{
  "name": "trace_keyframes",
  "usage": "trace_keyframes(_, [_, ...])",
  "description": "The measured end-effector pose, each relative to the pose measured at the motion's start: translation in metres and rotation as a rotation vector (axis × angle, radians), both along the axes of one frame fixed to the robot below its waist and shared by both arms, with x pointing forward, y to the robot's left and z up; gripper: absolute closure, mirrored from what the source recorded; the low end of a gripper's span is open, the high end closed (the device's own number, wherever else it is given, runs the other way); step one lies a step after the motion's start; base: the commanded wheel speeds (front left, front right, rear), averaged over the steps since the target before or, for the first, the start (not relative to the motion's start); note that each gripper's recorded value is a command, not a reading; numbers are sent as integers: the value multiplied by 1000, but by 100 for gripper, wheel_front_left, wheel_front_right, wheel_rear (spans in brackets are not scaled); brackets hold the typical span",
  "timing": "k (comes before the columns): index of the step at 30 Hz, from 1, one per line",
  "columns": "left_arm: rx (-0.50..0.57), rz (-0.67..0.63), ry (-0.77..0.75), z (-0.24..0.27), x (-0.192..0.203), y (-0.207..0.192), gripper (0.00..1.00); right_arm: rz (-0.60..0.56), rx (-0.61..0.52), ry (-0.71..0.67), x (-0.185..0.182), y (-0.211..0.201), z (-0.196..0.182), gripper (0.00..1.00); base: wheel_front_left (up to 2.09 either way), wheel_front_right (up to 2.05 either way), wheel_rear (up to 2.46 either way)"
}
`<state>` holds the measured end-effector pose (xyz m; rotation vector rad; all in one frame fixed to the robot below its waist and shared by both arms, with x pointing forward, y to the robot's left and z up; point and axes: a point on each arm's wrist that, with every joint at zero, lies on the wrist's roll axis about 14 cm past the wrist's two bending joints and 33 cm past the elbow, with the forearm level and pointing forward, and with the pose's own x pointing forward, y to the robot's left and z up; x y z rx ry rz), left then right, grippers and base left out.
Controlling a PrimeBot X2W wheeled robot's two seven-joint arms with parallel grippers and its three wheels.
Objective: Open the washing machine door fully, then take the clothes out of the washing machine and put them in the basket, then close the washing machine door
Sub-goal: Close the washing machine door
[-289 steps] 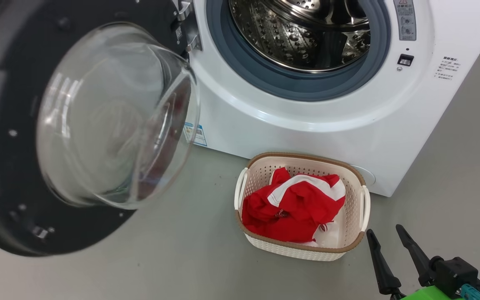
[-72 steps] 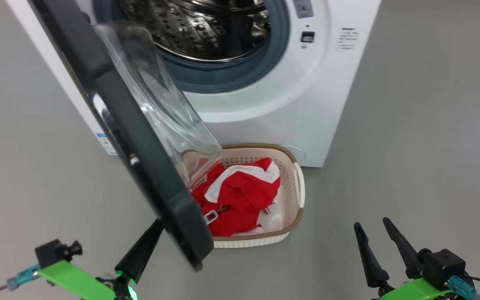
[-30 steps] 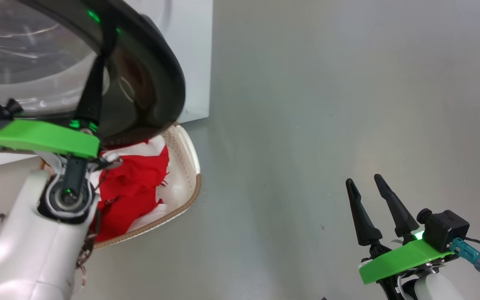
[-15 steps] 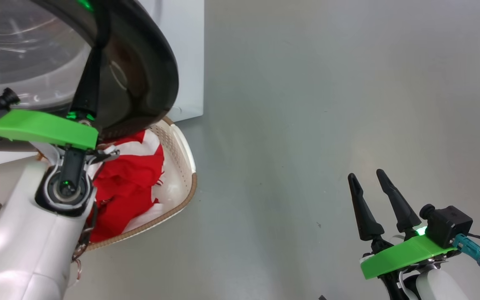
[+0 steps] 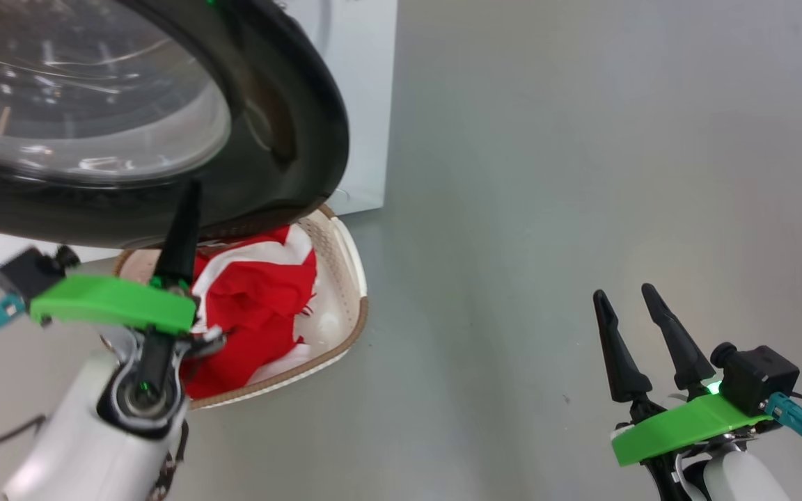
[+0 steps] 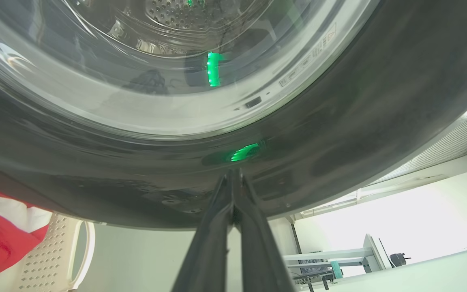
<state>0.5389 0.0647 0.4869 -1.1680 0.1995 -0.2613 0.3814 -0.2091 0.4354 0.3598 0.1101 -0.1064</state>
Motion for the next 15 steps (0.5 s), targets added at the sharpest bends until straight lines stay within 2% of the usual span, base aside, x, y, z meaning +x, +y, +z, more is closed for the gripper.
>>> trace_keyframes(2, [6,17,17,-6,-7,7,98,9,0,3,-1,3,-1,0,0,0,0])
trace_keyframes(5, [16,43,39,-15,-18,18,75,17,4,4,-2,6,-2,0,0,0,0])
trace_keyframes(7, [20,58,55,-20,-25,25,66,22,-2,-2,0,7,0,0,0,0,0])
trace_keyframes(9, [25,78,69,-24,-33,32,50,24,-3,-11,1,7,3,0,0,0,0])
trace_keyframes(12, [32,99,92,-32,-45,42,35,30,-3,0,-5,10,0,0,0,0,0])
trace_keyframes(13, [37,104,100,-34,-49,44,16,32,-3,4,-7,11,-1,0,0,0,0])
trace_keyframes(14, [43,110,106,-37,-54,47,6,36,-2,7,-8,12,-2,0,0,0,0])
trace_keyframes(15, [45,118,112,-39,-57,51,0,39,-1,7,-9,13,-2,0,0,0,0])
